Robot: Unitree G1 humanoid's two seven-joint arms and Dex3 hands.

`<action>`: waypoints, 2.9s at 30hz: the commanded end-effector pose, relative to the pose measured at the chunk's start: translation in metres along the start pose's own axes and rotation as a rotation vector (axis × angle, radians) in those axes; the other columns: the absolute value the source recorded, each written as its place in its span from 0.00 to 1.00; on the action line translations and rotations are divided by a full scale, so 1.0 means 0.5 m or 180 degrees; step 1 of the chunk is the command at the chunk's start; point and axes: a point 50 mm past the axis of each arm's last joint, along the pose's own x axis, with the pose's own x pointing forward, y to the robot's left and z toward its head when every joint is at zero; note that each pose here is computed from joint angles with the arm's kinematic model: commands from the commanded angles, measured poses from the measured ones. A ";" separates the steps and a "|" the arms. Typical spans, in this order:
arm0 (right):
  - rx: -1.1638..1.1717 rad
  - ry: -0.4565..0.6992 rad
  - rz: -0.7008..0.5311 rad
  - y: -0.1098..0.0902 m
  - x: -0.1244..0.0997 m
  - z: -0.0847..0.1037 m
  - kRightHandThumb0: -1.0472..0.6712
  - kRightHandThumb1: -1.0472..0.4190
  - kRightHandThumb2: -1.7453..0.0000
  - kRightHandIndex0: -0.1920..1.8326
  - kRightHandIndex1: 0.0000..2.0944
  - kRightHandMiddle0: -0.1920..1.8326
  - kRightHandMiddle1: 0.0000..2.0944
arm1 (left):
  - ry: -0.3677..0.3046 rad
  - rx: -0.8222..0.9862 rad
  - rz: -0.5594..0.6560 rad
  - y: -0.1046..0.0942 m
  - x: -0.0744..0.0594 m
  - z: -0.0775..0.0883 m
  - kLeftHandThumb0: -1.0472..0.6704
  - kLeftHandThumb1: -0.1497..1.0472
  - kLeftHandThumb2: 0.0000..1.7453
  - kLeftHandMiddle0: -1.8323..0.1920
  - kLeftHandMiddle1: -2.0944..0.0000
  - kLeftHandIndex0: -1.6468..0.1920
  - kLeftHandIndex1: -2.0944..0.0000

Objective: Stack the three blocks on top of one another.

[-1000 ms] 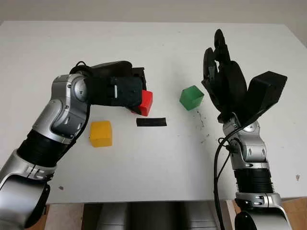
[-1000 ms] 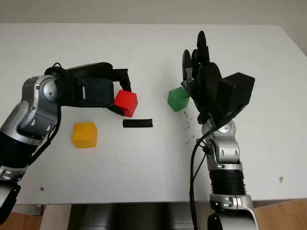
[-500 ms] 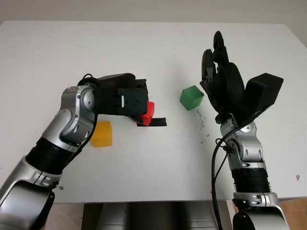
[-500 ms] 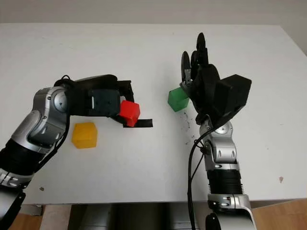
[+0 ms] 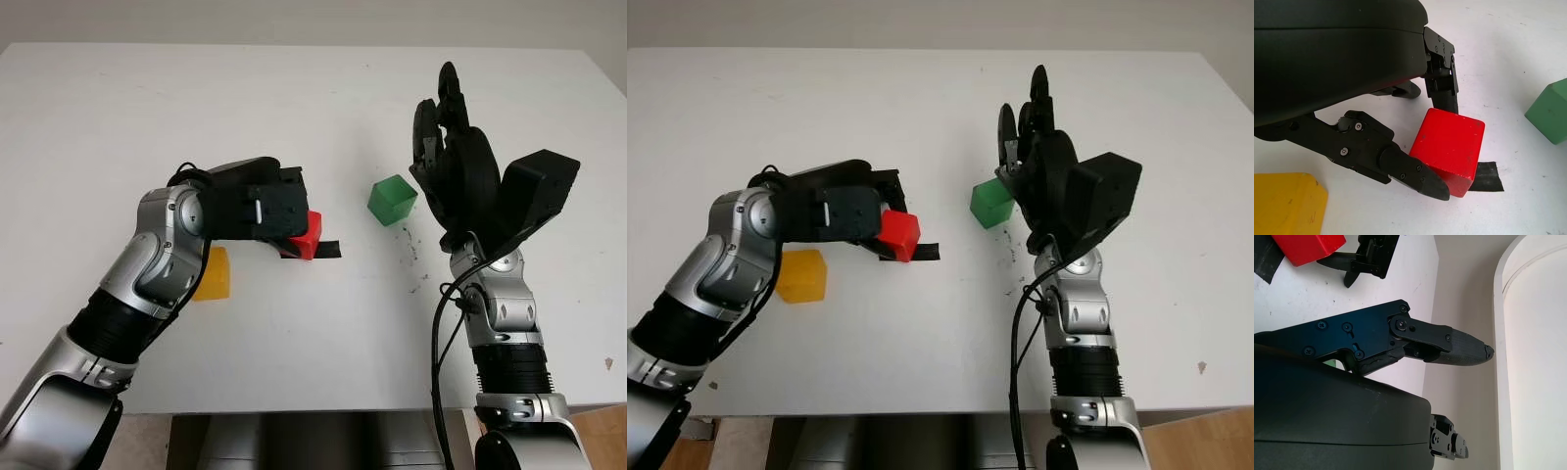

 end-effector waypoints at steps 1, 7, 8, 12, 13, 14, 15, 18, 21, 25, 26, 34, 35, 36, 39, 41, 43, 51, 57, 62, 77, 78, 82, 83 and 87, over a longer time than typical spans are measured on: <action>0.0011 -0.0052 0.0005 0.003 0.003 0.005 0.23 0.00 0.65 0.00 0.00 0.00 0.00 | -0.0004 -0.0008 -0.0078 -0.017 0.006 0.001 0.42 0.98 0.03 0.71 0.96 0.78 0.06; 0.0008 -0.0058 -0.0017 0.005 0.000 0.006 0.24 0.00 0.65 0.00 0.00 0.00 0.00 | 0.0002 -0.0046 -0.0095 -0.022 0.010 0.000 0.42 0.98 0.03 0.71 0.95 0.77 0.11; 0.0008 -0.0057 -0.0014 0.005 0.000 0.006 0.24 0.00 0.65 0.00 0.00 0.00 0.00 | 0.0000 -0.0047 -0.0097 -0.023 0.010 0.000 0.42 0.98 0.03 0.71 0.95 0.77 0.11; 0.0030 -0.0051 -0.0033 0.005 0.000 0.004 0.24 0.00 0.64 0.00 0.00 0.00 0.00 | -0.0072 -0.0096 -0.0041 -0.026 0.011 -0.001 0.41 0.97 0.03 0.71 0.95 0.75 0.14; 0.0043 -0.0052 -0.0038 0.005 0.000 0.003 0.24 0.00 0.64 0.00 0.00 0.00 0.00 | -0.0089 -0.0105 -0.0023 -0.027 0.011 -0.001 0.41 0.96 0.03 0.71 0.95 0.74 0.15; 0.0052 -0.0053 -0.0041 0.004 0.000 0.003 0.24 0.00 0.64 0.00 0.00 0.00 0.00 | -0.0100 -0.0108 -0.0012 -0.028 0.011 -0.001 0.41 0.96 0.03 0.71 0.95 0.74 0.16; 0.0056 -0.0056 -0.0038 0.004 0.000 0.002 0.24 0.00 0.64 0.00 0.00 0.00 0.00 | -0.0105 -0.0104 -0.0006 -0.028 0.011 -0.001 0.41 0.96 0.03 0.71 0.94 0.73 0.17; 0.0034 -0.0050 -0.0033 0.004 0.000 0.001 0.24 0.00 0.65 0.00 0.00 0.00 0.00 | -0.0091 -0.0109 0.0001 -0.030 0.012 -0.003 0.39 0.95 0.03 0.75 0.84 0.72 0.19; 0.0008 -0.0045 -0.0022 0.003 -0.001 0.002 0.24 0.00 0.65 0.00 0.00 0.00 0.00 | -0.0068 -0.0107 0.0003 -0.032 0.012 -0.004 0.34 0.96 0.03 0.80 0.82 0.75 0.28; 0.0011 -0.0054 -0.0011 0.002 -0.002 0.001 0.24 0.00 0.64 0.00 0.00 0.00 0.00 | -0.0020 -0.0012 -0.0094 -0.035 0.013 -0.003 0.24 0.99 0.03 0.83 0.95 0.89 0.48; 0.0011 -0.0056 -0.0013 0.002 -0.002 0.001 0.24 0.00 0.64 0.00 0.00 0.00 0.00 | -0.0018 -0.0010 -0.0115 -0.036 0.012 -0.003 0.20 1.00 0.03 0.85 0.96 0.90 0.61; 0.0032 -0.0057 -0.0023 0.002 -0.001 0.002 0.25 0.00 0.64 0.00 0.00 0.00 0.00 | -0.0056 -0.0111 -0.0220 -0.037 0.005 0.003 0.13 1.00 0.04 0.90 0.99 0.94 0.92; 0.0027 -0.0060 -0.0015 0.002 -0.001 0.002 0.25 0.00 0.64 0.00 0.00 0.00 0.00 | -0.0062 -0.0125 -0.0230 -0.036 0.003 0.002 0.13 1.00 0.04 0.91 0.99 0.96 0.94; 0.0024 -0.0062 -0.0010 0.002 -0.001 0.002 0.24 0.00 0.64 0.00 0.00 0.00 0.00 | -0.0076 -0.0144 -0.0237 -0.035 0.001 0.002 0.11 1.00 0.05 0.93 0.99 0.98 0.96; 0.0027 -0.0057 -0.0016 0.002 0.000 0.002 0.24 0.00 0.64 0.00 0.00 0.00 0.00 | -0.0129 -0.0233 -0.0242 -0.023 -0.008 0.002 0.09 1.00 0.09 0.96 0.99 1.00 0.99; 0.0022 -0.0059 -0.0020 0.000 0.001 0.002 0.25 0.00 0.64 0.00 0.00 0.00 0.00 | -0.0178 -0.0279 -0.0199 -0.008 -0.018 0.007 0.08 1.00 0.10 0.96 0.99 1.00 1.00; 0.0025 -0.0051 -0.0023 -0.001 0.002 0.002 0.25 0.00 0.64 0.00 0.00 0.00 0.00 | -0.0228 -0.0355 -0.0109 0.009 -0.026 0.010 0.09 1.00 0.11 0.97 0.99 1.00 1.00; 0.0001 -0.0049 0.0020 -0.004 0.004 0.005 0.23 0.00 0.65 0.00 0.00 0.00 0.00 | -0.0476 -0.0824 0.0276 0.060 -0.069 0.001 0.08 1.00 0.23 0.98 0.98 1.00 0.99; -0.0057 -0.0052 0.0052 -0.008 0.004 0.011 0.24 0.00 0.64 0.00 0.00 0.00 0.00 | -0.0675 -0.1248 0.0772 0.097 -0.107 -0.023 0.11 1.00 0.23 0.98 0.97 0.97 0.97; -0.0066 -0.0035 0.0042 -0.010 0.004 0.014 0.23 0.00 0.66 0.00 0.00 0.00 0.00 | -0.0637 -0.1423 0.1147 0.118 -0.138 -0.081 0.13 1.00 0.17 0.94 0.97 0.90 0.94; -0.0051 -0.0012 0.0153 0.000 0.012 0.008 0.23 0.00 0.65 0.00 0.00 0.00 0.00 | -0.0026 -0.0138 0.0646 0.120 -0.259 -0.159 0.17 0.94 0.03 0.94 0.98 0.76 0.96; -0.0039 -0.0015 0.0157 0.000 0.011 0.009 0.23 0.00 0.65 0.00 0.00 0.00 0.00 | 0.0006 -0.0042 0.0580 0.119 -0.263 -0.160 0.18 0.93 0.03 0.95 0.98 0.76 0.96; -0.0107 -0.0026 0.0204 -0.003 0.010 0.014 0.24 0.00 0.64 0.00 0.00 0.00 0.00 | 0.0083 0.0262 0.0357 0.113 -0.272 -0.170 0.15 0.93 0.03 0.97 0.98 0.76 0.96; -0.0118 -0.0025 0.0202 -0.004 0.009 0.014 0.24 0.00 0.64 0.00 0.00 0.00 0.00 | 0.0094 0.0316 0.0321 0.110 -0.274 -0.171 0.13 0.93 0.03 0.97 0.98 0.76 0.96; -0.0107 0.0007 0.0165 -0.008 0.007 0.014 0.24 0.00 0.64 0.00 0.00 0.00 0.00 | 0.0098 0.0395 0.0245 0.091 -0.280 -0.172 0.10 0.93 0.03 0.99 0.98 0.77 0.98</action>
